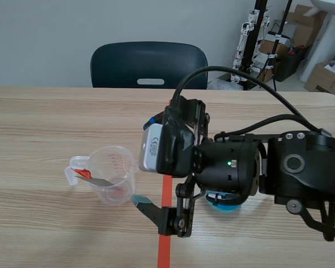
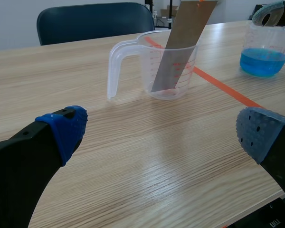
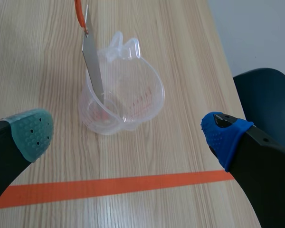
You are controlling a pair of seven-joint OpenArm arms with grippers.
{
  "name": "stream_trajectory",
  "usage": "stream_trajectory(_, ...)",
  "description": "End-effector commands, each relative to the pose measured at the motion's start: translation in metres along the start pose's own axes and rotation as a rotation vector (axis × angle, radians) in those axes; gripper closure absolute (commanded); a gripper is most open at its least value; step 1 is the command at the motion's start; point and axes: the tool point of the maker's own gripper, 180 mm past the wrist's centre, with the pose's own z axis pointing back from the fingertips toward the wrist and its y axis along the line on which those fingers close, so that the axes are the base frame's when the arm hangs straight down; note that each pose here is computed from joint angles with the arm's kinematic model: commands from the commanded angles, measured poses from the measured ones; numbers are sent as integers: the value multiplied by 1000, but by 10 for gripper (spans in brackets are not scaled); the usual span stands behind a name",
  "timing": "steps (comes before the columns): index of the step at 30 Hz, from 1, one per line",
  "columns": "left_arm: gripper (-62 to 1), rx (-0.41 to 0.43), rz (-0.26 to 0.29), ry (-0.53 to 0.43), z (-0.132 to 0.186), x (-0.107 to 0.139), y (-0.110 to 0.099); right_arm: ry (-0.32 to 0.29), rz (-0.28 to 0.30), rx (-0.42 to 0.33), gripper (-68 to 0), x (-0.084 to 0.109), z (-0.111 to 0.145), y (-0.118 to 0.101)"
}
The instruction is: Do the redox reaction experiment. lift the metal plate out of the left beaker
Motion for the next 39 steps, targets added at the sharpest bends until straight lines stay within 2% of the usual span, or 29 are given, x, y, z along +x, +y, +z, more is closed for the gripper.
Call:
stream_trajectory(1,-623,2,-12,-24,-1,5,2,-38,16,-20,-679,11,-5,-10)
stream_trajectory(4,-623,2,-17,-36,-1,7,2,-62,13,-13,-679,17,-14,-6)
stream_trajectory(8,-623,3,-61,-110,0,21,2,-78,14,-8,-679,20,-24,-3)
stream_trajectory(15,-623,3,-61,-133,0,25,2,-77,-4,2,-679,15,-35,3)
stream_trajectory(18,-623,3,-61,-133,0,25,2,-122,17,7,-616,24,-35,4)
stream_trajectory(21,-623,2,-61,-133,0,25,2,-148,19,8,-604,28,-34,4)
stream_trajectory(25,-623,3,-61,-133,0,25,2,-157,17,6,-602,32,-37,4)
stream_trajectory(30,-623,2,-61,-133,0,25,2,-164,14,4,-493,36,-40,4)
stream_trajectory(39,-623,-1,-61,-132,0,25,1,-151,10,3,-416,35,-43,4)
